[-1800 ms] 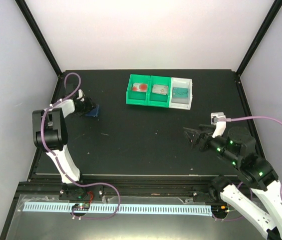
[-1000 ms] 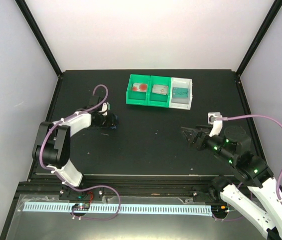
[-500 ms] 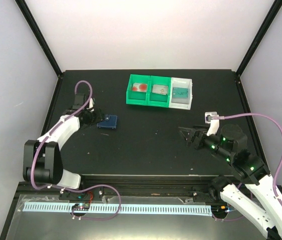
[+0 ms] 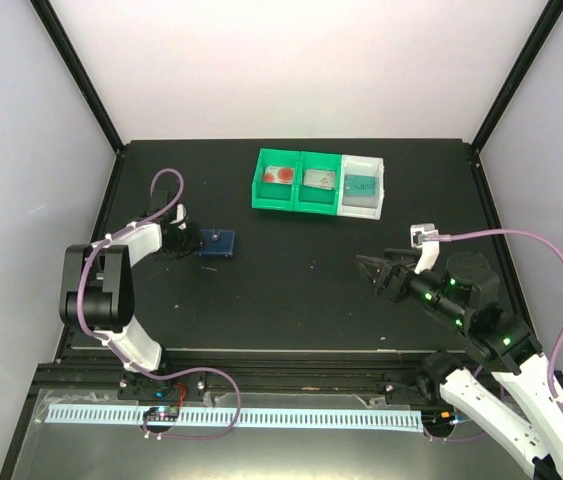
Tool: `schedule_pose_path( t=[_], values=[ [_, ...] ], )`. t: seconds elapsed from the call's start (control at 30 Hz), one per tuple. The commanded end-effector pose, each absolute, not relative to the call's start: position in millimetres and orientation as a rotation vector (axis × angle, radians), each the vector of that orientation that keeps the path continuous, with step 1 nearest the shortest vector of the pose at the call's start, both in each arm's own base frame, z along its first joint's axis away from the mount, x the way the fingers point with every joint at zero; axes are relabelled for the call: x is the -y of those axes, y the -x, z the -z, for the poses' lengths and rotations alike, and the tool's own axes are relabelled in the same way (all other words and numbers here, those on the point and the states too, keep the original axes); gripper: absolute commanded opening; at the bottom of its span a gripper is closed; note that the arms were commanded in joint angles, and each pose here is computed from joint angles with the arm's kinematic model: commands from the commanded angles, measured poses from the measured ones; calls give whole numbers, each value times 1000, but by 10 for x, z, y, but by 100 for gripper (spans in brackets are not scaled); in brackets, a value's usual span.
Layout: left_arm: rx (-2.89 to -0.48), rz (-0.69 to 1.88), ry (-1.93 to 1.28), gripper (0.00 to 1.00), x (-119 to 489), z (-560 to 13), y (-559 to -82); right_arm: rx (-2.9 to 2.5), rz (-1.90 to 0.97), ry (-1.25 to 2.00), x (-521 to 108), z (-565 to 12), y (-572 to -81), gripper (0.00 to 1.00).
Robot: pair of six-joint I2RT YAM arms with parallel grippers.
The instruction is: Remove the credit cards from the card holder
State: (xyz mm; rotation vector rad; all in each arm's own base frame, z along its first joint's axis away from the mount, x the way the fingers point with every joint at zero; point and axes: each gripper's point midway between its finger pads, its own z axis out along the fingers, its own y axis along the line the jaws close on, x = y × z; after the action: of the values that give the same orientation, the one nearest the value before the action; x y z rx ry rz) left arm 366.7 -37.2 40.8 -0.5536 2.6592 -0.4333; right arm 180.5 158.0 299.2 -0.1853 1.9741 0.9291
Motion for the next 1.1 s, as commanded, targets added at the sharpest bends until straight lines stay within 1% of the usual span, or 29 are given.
schedule_pose_path(
  t=[0.0, 0.13, 0.23, 0.37, 0.4, 0.57, 0.67, 0.87, 1.07],
  values=[
    [-2637, 494, 499, 35, 436, -423, -3854, -1949, -935, 219, -1624, -3027, -1812, 100],
    [-2633, 554, 468, 29, 518, -404, -3891, -1960, -927, 216, -1633, -2994, -1838, 100],
    [-2639, 570, 443, 20, 556, -376, -3895, -1977, -927, 217, -1650, -2956, -1851, 100],
    [-2649, 618, 393, 3, 659, -350, -3883, -1983, -931, 214, -1659, -2928, -1857, 100],
    [-2648, 635, 374, 2, 700, -357, -3878, -1983, -933, 214, -1662, -2924, -1857, 100],
    [-2626, 738, 279, 2, 946, -472, -3813, -2002, -925, 212, -1669, -2865, -1874, 99],
    [-2616, 842, 208, 1, 1170, -532, -3719, -2039, -912, 209, -1675, -2729, -1889, 99],
    [-2644, 971, 5, 2, 1666, -617, -3450, -2112, -916, 243, -1756, -2532, -1899, 97],
    [-2570, 1240, -196, 2, 2169, -832, -3126, -2193, -872, 289, -1838, -2339, -1994, 90]
  ],
)
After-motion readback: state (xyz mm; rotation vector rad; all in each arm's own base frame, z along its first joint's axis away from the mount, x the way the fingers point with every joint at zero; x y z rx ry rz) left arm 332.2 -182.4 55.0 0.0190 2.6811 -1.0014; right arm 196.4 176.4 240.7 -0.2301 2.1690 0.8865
